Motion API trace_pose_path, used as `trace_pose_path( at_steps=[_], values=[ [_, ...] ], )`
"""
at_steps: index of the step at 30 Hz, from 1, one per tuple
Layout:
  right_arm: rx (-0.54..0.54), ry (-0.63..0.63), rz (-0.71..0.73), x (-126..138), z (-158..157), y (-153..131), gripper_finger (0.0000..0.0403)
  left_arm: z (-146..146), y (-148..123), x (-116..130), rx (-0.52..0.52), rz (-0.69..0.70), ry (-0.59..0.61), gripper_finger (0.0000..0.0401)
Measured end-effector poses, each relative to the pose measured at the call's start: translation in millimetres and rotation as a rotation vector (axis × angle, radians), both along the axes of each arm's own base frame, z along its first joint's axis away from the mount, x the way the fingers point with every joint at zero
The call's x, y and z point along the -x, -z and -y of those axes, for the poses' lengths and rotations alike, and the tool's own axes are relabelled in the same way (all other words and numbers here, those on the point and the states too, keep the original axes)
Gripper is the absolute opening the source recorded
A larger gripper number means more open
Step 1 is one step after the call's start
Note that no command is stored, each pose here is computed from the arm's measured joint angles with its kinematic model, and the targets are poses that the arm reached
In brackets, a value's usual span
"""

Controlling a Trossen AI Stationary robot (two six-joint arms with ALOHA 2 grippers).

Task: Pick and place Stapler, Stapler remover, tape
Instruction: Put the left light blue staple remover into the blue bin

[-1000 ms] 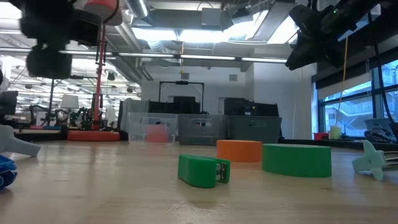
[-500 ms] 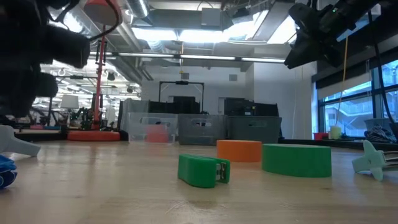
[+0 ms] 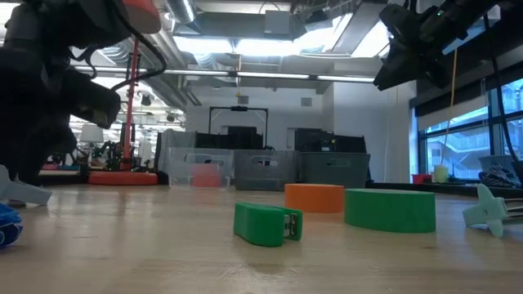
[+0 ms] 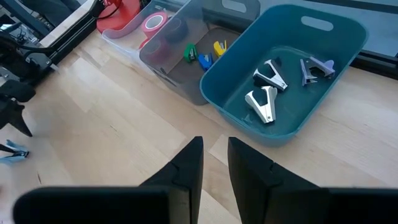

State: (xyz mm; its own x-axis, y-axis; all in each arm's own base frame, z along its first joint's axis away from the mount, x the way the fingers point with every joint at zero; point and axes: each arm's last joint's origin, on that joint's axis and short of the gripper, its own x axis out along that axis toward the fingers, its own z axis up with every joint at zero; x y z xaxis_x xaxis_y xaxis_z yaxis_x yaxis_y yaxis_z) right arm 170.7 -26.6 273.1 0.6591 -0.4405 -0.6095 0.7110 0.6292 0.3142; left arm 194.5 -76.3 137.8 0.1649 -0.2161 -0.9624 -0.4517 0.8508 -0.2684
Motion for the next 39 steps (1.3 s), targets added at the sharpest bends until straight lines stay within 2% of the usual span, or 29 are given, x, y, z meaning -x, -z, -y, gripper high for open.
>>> trace_pose_path(
  at_steps=[3,6,10,17,24,32,35,39],
  values=[
    [0.001,-0.001,-0.001,0,0,0,0.0076,0,3,-1,-0.009,-0.015,0.003,0.0133],
    [0.001,-0.001,-0.001,0,0,0,0.0076,0,2,0,-0.007,-0.006,0.003,0.0041],
    [0.001,-0.001,-0.001,0,0,0,0.0076,3,-5,-3,0.066,0.052,0.02,0.0032],
    [-0.001,0.001,0.005,0,0,0,0.0076,1,-20,-11,0.061,0.233,-0.016,0.0032],
    [-0.045,-0.029,0.079,-5,-1,-5,0.0076,-23,-47,-30,-0.085,0.572,-0.085,0.0032],
    [0.007,-0.153,0.249,-16,-2,-21,0.0076,-84,-93,-69,-0.361,1.188,-0.111,0.0032],
    [0.044,-0.193,0.326,-19,-3,-29,0.0076,-110,-105,-78,-0.384,1.412,-0.119,0.0032],
    [0.111,-0.22,0.451,-23,-2,-43,0.0076,-142,-104,-85,-0.351,1.594,-0.163,0.0032]
  ],
)
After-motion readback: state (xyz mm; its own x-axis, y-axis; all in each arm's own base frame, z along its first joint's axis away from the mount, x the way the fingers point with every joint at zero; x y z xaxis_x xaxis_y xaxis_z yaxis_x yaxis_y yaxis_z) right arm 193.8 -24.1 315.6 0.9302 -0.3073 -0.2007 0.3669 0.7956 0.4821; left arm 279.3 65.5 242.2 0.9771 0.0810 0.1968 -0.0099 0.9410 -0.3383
